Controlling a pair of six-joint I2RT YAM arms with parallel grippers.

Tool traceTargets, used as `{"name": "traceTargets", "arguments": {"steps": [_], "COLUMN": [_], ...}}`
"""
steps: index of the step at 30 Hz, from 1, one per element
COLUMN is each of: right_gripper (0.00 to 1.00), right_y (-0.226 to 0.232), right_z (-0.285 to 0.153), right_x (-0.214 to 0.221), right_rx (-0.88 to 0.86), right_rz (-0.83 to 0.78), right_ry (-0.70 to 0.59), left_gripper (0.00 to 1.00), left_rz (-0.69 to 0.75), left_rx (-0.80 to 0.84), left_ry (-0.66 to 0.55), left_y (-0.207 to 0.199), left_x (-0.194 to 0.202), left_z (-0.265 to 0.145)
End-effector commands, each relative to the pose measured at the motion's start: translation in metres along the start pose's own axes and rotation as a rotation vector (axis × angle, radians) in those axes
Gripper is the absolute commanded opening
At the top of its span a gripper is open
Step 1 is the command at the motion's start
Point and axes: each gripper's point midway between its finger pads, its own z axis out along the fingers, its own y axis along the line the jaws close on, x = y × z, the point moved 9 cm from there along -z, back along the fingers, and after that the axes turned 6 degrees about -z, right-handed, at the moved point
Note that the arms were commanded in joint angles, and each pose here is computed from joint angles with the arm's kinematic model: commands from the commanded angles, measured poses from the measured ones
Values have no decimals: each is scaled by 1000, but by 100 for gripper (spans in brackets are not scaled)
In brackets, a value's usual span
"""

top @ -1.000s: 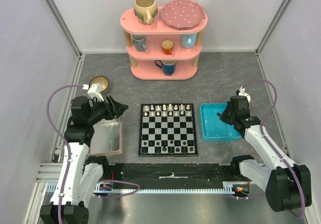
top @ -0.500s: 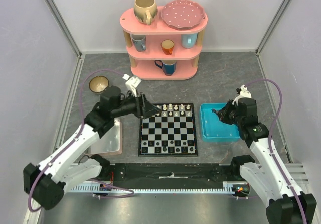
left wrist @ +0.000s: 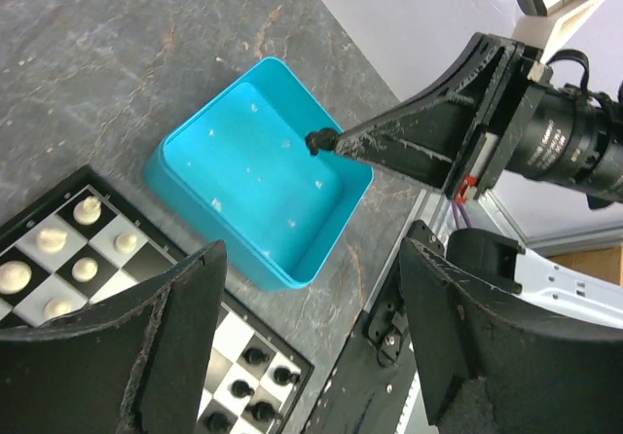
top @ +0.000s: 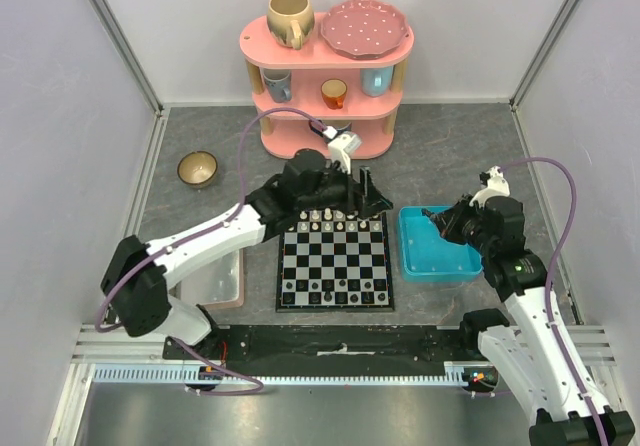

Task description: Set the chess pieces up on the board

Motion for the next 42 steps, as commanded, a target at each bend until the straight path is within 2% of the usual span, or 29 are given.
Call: {"name": "traceTargets", "arguments": {"steps": [1,6,16,20,30,42], "right_gripper": [0,0,0,0,0,0], "right_y": [9,13,16,16,20,24], "right_z": [-9,-13,-12,-13,-17,-19], "right_x": [-13,-17,-18,-19,-21,-23], "right_rx": [-29,-48,-69,-74,-95,-122], "right_rz": [16,23,36,40,51,62], "right_ry": [-45,-56,-51,-53,-67,-68], "left_gripper": [78,78,75,75,64,57], "left_rz": [8,-9,-5,-12,-4,1], "left_rx": [20,-8,22,41,41,51], "left_ry": [-71,-30,2,5,26,30], "left_y": [-16,-9,-18,-21,-22,-27], "left_x": [-16,-6,-1,2,11,12], "left_z": [28,56,83,88,98,104]}}
